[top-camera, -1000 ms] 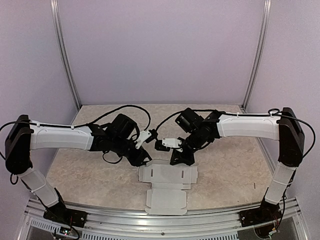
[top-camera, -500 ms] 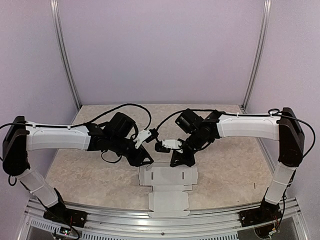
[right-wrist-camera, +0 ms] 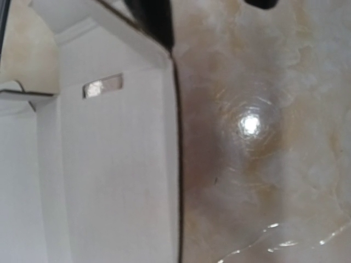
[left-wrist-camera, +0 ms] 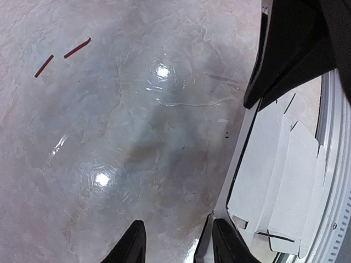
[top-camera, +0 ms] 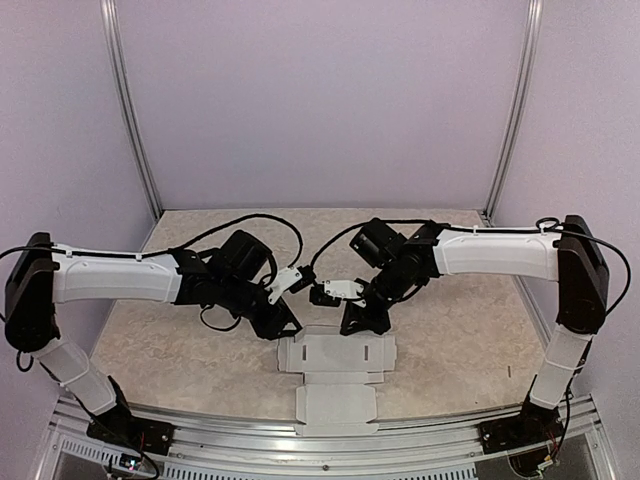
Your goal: Fold the paper box
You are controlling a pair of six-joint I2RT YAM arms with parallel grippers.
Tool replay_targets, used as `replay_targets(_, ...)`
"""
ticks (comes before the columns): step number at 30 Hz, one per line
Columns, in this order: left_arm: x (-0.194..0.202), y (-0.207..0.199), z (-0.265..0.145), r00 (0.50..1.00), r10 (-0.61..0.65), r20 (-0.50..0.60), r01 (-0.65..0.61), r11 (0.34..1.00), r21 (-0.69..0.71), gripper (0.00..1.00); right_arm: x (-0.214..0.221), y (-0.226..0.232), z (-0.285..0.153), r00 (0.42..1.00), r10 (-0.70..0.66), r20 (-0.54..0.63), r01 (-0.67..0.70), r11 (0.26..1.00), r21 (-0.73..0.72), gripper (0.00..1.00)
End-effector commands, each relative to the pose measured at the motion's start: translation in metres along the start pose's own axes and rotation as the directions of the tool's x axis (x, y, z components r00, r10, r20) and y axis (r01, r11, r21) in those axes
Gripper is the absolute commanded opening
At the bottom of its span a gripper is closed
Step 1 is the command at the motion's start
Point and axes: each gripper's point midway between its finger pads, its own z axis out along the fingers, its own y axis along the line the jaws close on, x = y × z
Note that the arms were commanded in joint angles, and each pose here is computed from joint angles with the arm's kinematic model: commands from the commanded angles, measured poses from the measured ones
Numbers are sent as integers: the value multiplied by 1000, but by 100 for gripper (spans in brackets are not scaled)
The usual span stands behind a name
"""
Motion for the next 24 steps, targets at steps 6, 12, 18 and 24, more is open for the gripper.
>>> replay_targets(6, 4, -17, -7, 999, 37, 4, -37, 997, 62, 41, -7, 4, -6, 1000, -17, 25, 17, 1000, 2, 0)
replay_targets(12, -6, -18, -5, 998, 45, 52, -49, 996, 81, 41, -11, 7, -8, 999, -15, 41, 16, 1000, -16, 0)
replay_targets(18, -12, -20, 0, 994, 45, 102, -57, 992, 114, 37, -19, 18, -14, 997, -27, 79, 32, 997, -67, 0)
replay_targets(24, -18, -25, -1, 986, 60, 153, -82, 986, 143, 32, -24, 27, -19, 994, -31, 101, 43, 993, -113, 0)
